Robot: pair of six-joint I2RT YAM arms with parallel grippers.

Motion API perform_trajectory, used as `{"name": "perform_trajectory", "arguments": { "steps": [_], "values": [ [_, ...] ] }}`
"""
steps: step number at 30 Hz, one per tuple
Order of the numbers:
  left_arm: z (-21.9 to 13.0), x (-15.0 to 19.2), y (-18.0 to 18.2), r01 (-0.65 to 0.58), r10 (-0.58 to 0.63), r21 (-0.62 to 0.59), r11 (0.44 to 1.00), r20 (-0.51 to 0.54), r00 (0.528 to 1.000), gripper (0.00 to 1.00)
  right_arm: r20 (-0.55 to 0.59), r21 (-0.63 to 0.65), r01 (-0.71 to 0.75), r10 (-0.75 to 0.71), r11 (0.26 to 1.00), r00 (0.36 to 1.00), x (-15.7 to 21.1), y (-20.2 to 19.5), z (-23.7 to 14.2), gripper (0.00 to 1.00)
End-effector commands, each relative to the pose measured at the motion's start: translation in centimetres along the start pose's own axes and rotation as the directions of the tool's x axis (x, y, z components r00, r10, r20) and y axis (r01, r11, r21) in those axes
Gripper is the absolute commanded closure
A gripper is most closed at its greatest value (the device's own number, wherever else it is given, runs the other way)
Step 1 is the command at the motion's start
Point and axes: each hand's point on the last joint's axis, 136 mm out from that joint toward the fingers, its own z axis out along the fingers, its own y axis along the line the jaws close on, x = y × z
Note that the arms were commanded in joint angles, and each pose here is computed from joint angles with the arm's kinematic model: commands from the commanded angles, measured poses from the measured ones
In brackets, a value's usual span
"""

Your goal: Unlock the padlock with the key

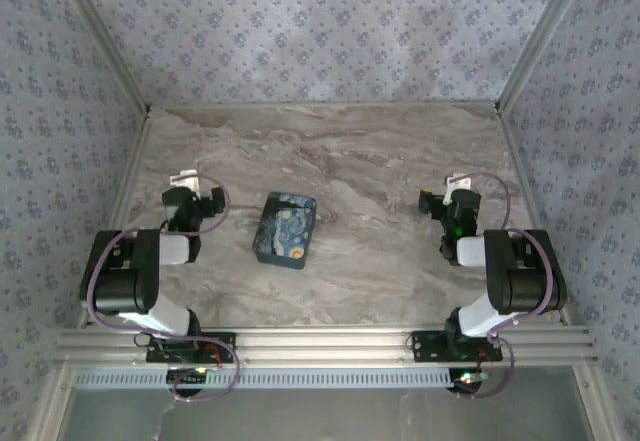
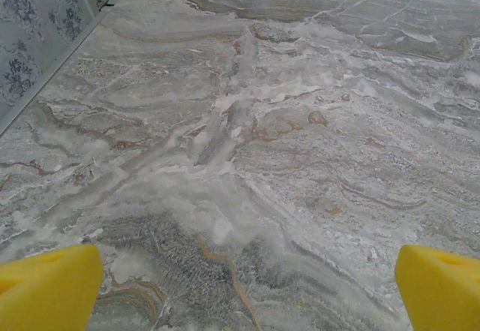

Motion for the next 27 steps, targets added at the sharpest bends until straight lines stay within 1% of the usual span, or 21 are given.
{"name": "perform_trajectory", "arguments": {
  "steps": [1, 23, 26, 27],
  "values": [
    [0.1, -0.6, -0.1, -0.008, 0.007, 0.009, 1.0, 0.017, 1.0, 0.0, 0.038, -0.008, 0.012, -0.012, 1.0, 0.999, -1.3, 0.0, 0.1, 0.0],
    [0.1, -0.6, -0.1, -0.005, 0.004, 0.011, 1.0, 0.015, 1.0, 0.0, 0.037, -0.01, 0.01, -0.01, 1.0, 0.999, -1.3, 0.0, 0.1, 0.0],
    [0.0, -1.1, 0.1, -0.001, 0.001, 0.002, 1.0, 0.022, 1.0, 0.0, 0.024, 0.021, 0.005, -0.006, 1.0, 1.0, -2.0, -0.4, -0.1, 0.0],
    [-0.1, -1.4, 0.3, 0.005, -0.005, -0.012, 1.0, 0.006, 1.0, 0.0, 0.011, 0.023, 0.006, -0.006, 1.0, 1.0, -2.6, -0.5, -0.4, 0.0]
  ]
}}
